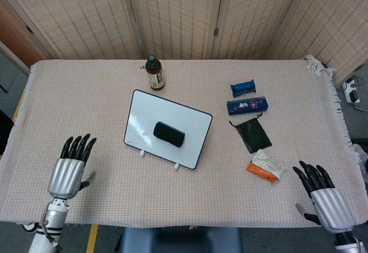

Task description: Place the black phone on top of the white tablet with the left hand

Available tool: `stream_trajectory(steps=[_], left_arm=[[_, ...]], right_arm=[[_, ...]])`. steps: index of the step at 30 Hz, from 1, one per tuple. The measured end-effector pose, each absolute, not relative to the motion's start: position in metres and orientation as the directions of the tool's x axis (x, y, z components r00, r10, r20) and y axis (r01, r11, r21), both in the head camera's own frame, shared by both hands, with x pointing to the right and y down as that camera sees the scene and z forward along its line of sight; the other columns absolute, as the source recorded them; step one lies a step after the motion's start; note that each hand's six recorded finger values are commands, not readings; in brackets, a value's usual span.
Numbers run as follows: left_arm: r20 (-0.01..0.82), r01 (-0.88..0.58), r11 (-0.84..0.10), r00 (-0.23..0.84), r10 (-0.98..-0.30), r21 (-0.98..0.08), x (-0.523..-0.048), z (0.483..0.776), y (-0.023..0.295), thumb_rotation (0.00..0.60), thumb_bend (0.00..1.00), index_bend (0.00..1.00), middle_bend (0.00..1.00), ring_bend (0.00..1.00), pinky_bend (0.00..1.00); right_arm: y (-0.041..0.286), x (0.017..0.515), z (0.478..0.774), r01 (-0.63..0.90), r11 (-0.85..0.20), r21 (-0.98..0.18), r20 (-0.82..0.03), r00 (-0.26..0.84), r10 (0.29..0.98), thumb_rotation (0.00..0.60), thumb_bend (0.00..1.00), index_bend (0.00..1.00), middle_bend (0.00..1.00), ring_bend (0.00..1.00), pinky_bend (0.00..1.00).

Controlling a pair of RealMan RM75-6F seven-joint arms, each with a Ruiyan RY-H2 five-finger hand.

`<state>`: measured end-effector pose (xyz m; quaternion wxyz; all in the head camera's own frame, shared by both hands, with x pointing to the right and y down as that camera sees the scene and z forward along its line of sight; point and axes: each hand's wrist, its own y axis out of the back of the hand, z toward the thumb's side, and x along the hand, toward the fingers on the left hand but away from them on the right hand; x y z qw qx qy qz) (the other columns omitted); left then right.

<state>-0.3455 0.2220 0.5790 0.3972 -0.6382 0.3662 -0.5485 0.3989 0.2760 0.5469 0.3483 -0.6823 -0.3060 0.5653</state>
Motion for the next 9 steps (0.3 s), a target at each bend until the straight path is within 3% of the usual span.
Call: stream_trajectory(steps=[6,9], left_arm=[[0.412,-0.087,-0.413,0.024,-0.911,-0.907,-0.416,0.551,0.292,0.6,0.29,0.04,0.05,0.0,0.0],[0.398,-0.074,-0.399,0.026,-0.917,-0.914,-0.428,0.541,0.308,0.6,0.29,0.04,0.05,0.0,0.0]], right_arm=[[0.274,0.396,0.552,0.018,-0.582,-0.813,-0.57,0.177,0.802,0.6,0.29,0.0,0.0,0.0,0.0],[0.277,0.394,0.553,0.013,-0.586,-0.81,-0.574,0.187,0.797,0.6,0.3,0.0,0.0,0.0,0.0]])
